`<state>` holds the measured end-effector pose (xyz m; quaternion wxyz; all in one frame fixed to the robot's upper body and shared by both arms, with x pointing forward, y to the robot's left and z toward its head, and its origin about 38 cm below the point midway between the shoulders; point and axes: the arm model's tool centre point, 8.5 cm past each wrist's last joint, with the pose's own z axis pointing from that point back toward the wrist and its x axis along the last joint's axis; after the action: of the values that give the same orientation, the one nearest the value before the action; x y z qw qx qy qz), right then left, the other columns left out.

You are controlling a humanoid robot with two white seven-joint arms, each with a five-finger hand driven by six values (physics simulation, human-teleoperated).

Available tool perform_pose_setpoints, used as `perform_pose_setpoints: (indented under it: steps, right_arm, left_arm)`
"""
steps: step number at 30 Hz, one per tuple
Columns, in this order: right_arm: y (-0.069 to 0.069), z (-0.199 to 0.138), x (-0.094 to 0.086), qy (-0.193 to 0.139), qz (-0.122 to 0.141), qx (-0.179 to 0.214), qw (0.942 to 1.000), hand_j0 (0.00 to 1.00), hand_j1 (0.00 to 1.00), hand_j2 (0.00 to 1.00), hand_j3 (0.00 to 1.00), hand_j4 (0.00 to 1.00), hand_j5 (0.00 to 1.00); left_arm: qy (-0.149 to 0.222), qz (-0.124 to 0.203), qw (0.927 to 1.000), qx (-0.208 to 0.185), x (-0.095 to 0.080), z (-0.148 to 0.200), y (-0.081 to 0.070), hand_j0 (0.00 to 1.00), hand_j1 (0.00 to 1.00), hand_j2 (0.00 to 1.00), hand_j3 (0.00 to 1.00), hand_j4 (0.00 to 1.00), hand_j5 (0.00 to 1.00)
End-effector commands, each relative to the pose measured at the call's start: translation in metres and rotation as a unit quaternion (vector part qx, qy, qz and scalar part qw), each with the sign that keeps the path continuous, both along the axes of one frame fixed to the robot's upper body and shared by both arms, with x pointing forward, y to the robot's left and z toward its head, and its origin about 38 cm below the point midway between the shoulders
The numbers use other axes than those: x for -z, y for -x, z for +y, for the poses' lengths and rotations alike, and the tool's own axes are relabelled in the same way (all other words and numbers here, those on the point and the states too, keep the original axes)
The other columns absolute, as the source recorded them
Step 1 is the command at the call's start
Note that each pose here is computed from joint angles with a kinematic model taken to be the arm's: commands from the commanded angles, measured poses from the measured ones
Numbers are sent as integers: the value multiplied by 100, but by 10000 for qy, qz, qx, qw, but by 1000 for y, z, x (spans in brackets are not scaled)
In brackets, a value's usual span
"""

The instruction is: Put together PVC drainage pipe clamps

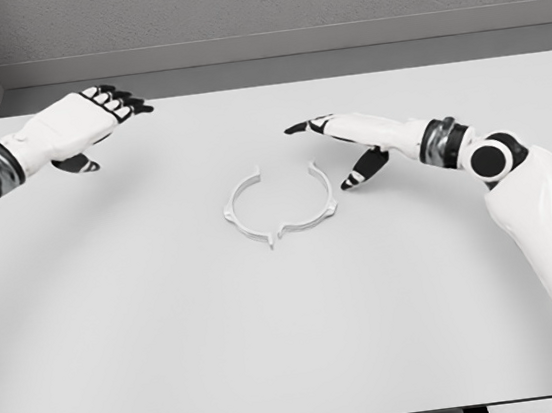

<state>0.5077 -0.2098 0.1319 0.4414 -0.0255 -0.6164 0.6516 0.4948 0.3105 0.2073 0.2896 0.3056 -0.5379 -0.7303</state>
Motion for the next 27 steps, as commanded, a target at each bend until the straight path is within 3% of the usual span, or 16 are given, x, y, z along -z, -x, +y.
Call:
perform_pose_setpoints:
  steps: [1,27]
  right_arm:
    - [1,7,4,-41,74,-35,10000,100,100,100,100,100,100]
    - [0,31,1,-127,43,-231,9996,100,100,100,100,100,100]
  left_arm:
    - [103,-26,9999,-24,-4,3,0,100,100,100,100,100,100]
    - [246,-69,9997,65,-5,-3,6,100,100,100,100,100,100]
